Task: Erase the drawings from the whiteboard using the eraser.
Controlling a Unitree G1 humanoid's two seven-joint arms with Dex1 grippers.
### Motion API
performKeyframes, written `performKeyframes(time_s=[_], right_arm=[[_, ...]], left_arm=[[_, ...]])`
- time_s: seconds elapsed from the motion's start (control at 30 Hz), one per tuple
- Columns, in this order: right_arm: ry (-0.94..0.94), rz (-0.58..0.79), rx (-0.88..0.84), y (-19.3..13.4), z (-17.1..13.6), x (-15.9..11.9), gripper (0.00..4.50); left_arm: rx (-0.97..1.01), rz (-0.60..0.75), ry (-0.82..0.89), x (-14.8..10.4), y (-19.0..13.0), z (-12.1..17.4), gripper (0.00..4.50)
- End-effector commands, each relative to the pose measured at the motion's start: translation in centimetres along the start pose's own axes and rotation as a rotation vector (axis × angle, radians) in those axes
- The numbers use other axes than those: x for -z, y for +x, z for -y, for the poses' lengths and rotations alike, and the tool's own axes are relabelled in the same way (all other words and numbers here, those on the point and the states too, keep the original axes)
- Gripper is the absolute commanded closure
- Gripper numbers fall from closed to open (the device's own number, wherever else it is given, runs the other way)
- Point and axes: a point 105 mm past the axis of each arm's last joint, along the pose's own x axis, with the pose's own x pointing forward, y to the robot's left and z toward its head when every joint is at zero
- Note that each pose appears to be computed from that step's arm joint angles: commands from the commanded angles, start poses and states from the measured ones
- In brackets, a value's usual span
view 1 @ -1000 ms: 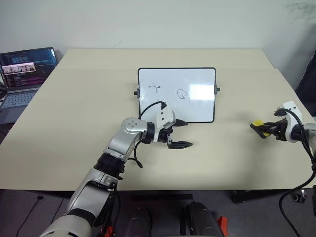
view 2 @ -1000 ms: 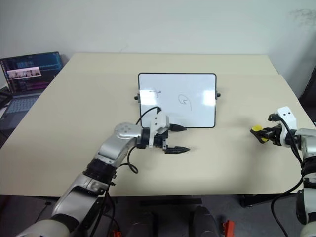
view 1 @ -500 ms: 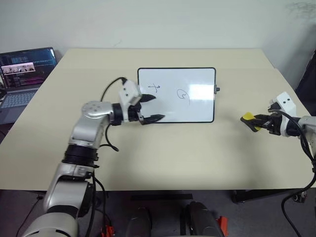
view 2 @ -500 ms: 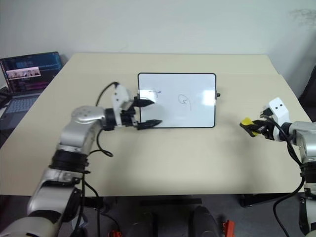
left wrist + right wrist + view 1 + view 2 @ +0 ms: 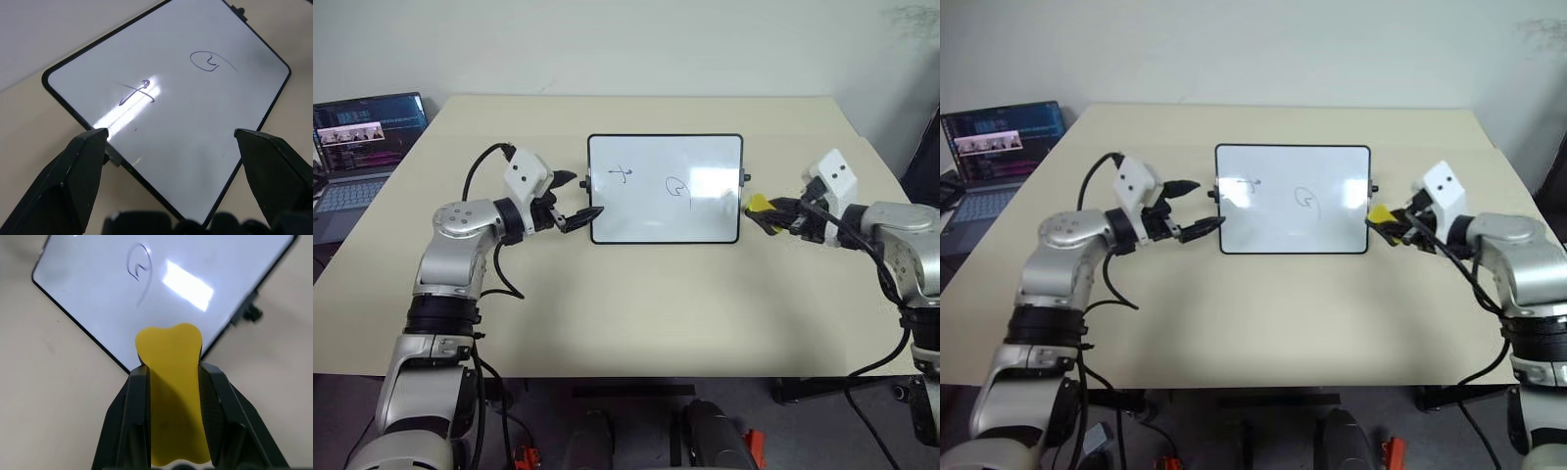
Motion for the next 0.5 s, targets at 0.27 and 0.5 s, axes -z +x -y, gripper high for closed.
performKeyframes(time_s=[0.27, 0.5], right_arm=[[-0.087, 0.219, -0.025, 2.5, -2.3, -7.1, 3.50], [-0.184, 0.408, -0.029, 6.9, -5.9, -13.6, 3.50]], left_arm=[[-0.105, 0.027, 0.032, -0.6, -1.5, -1.3, 0.00], [-0.111, -0.009, 0.072, 0.0, -1.6, -1.1, 0.00]])
